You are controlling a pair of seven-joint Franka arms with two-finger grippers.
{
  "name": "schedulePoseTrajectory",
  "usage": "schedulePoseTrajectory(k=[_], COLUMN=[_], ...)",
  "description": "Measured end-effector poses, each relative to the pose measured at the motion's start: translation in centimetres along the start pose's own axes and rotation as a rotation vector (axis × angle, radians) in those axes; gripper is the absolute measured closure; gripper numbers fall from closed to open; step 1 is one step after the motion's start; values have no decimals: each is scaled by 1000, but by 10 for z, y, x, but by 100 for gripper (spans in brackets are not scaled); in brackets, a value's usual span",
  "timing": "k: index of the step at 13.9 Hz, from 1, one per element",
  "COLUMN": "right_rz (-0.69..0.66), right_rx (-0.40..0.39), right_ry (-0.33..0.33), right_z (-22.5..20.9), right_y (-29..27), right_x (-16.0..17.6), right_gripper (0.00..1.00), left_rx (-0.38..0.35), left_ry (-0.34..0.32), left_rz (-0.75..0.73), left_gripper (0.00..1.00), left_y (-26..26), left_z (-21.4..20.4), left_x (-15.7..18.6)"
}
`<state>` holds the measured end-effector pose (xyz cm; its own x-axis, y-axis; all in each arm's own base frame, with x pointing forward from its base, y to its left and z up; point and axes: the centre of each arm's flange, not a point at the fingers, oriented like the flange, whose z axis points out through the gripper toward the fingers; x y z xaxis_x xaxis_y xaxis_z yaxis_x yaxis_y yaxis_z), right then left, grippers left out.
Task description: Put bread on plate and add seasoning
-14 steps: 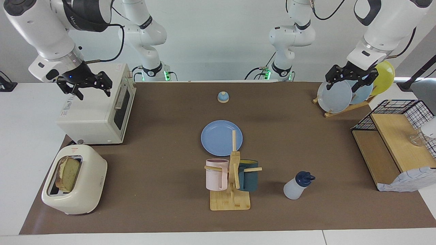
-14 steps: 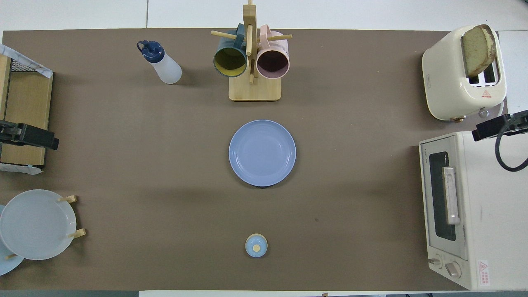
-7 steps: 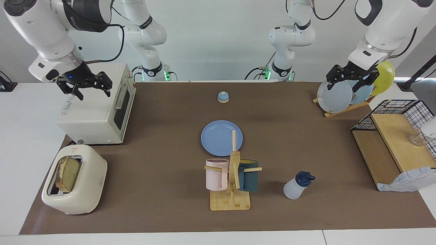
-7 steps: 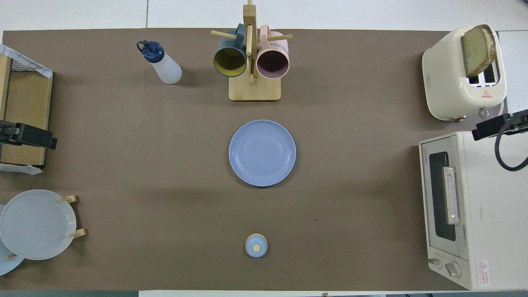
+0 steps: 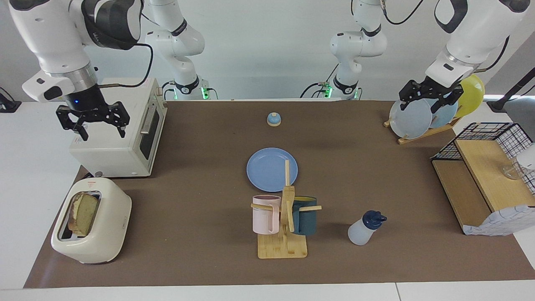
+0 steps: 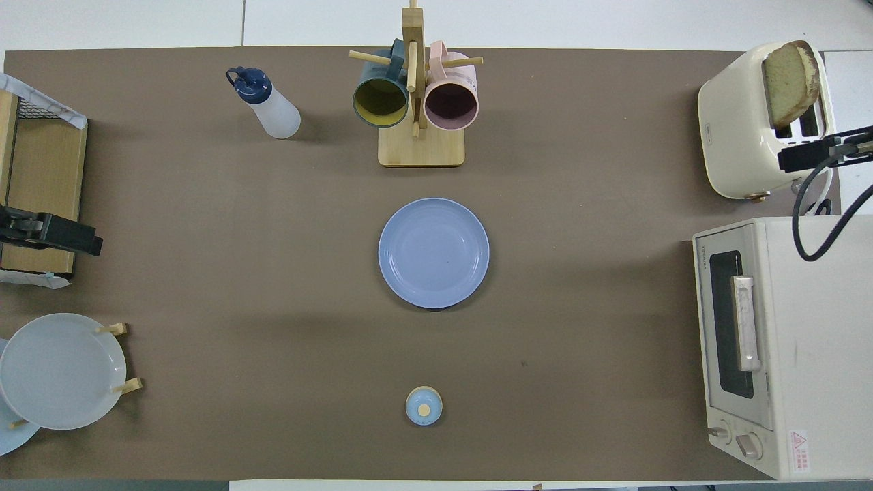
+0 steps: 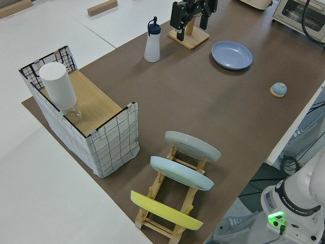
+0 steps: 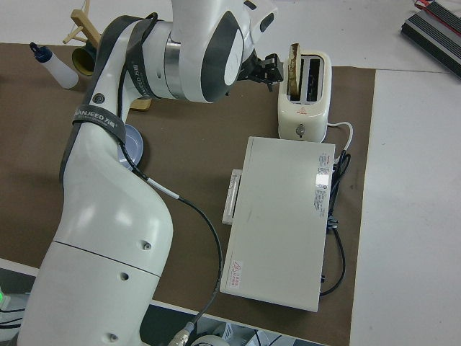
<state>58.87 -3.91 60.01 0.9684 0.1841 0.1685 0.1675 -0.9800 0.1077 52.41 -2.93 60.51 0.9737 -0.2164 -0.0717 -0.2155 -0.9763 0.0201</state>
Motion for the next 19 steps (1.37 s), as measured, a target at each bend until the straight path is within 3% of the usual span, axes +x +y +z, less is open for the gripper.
schedulePoseTrajectory(k=[4,8,9,12,16,19], right_rz=[16,53,68,95,107,67], right_rx=[-31,-83,-92,-90,-38,-45], right_ry=[81,250,266,269,258,298], right_z=[14,35,43,76,107,127], right_y=[15,40,50,63,83,86], right_x=[15,29,28,33,30,38], right_gripper=[0,0,0,0,0,0], left_rx=[21,17,16,7,-11,-35], left_ry=[171,320,367,522,681,785], left_rz=[48,71,75,81,64,-7], left_gripper=[0,0,0,0,0,0], left_y=[43,87,93,108,120,115], left_z=[47,111,127,182,243,268], left_x=[1,-9,-9,-11,-2,7])
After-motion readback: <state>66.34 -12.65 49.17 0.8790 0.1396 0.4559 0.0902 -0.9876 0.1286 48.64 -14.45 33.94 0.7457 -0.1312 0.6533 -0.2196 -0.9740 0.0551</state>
